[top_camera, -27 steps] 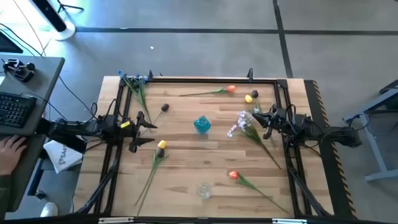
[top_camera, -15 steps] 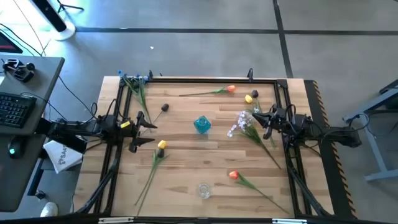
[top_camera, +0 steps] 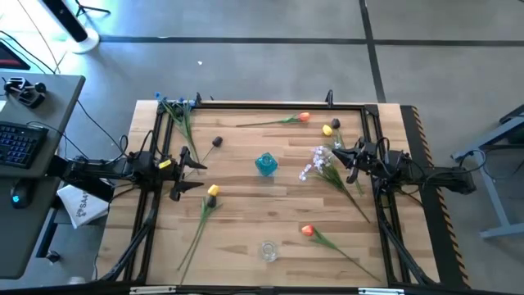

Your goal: Sort flowers into vase by color

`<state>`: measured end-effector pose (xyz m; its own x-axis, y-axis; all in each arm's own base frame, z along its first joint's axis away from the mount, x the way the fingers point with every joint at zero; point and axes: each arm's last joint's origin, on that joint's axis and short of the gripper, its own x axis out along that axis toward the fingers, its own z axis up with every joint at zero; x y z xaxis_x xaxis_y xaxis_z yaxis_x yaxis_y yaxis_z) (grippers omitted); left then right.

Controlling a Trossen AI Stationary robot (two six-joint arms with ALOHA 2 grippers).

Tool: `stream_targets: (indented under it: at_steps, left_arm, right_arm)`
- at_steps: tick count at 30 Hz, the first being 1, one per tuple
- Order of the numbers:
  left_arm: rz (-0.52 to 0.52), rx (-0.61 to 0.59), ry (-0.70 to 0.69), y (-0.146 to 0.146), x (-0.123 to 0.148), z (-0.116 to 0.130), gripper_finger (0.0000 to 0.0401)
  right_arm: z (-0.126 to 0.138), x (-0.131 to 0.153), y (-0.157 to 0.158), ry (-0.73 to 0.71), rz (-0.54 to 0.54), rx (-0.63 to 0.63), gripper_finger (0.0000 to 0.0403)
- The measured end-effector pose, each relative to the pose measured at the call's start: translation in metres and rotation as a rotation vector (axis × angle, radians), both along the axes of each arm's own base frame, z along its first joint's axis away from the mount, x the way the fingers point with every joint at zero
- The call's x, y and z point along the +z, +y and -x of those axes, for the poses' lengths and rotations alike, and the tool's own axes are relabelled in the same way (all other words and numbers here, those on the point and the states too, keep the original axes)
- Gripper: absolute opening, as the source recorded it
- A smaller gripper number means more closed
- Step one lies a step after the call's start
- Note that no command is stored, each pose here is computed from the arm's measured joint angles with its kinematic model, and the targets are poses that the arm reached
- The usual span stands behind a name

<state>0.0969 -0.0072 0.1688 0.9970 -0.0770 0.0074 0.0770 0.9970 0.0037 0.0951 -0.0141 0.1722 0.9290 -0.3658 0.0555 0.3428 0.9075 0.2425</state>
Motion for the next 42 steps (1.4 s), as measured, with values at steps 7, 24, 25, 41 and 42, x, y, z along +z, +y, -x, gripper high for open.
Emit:
stream_targets:
  at_steps: [7,24,25,41,42]
  left_arm:
    - [0.0,0.0,0.0,0.0,0.0001,0.0,0.0254]
    - [0.0,0.0,0.0,0.0,0.0001,0.0,0.0254]
    - [0.0,0.0,0.0,0.0,0.0,0.0,0.0254]
    - [0.002,0.0,-0.009,0.0,0.001,0.0,0.0254]
    - [0.002,0.0,-0.014,0.0,0.0015,0.0,0.0254]
  right_arm:
    - [0.0,0.0,0.0,0.0,0.0,0.0,0.0]
    - [0.0,0.0,0.0,0.0,0.0,0.0,0.0]
    - [0.0,-0.0001,0.0,0.0,0.0,0.0,0.0]
    - [0.0,0.0002,0.0,-0.004,-0.003,0.0,0.0]
    - [0.0,0.0009,0.0,-0.013,-0.006,0.0,0.0]
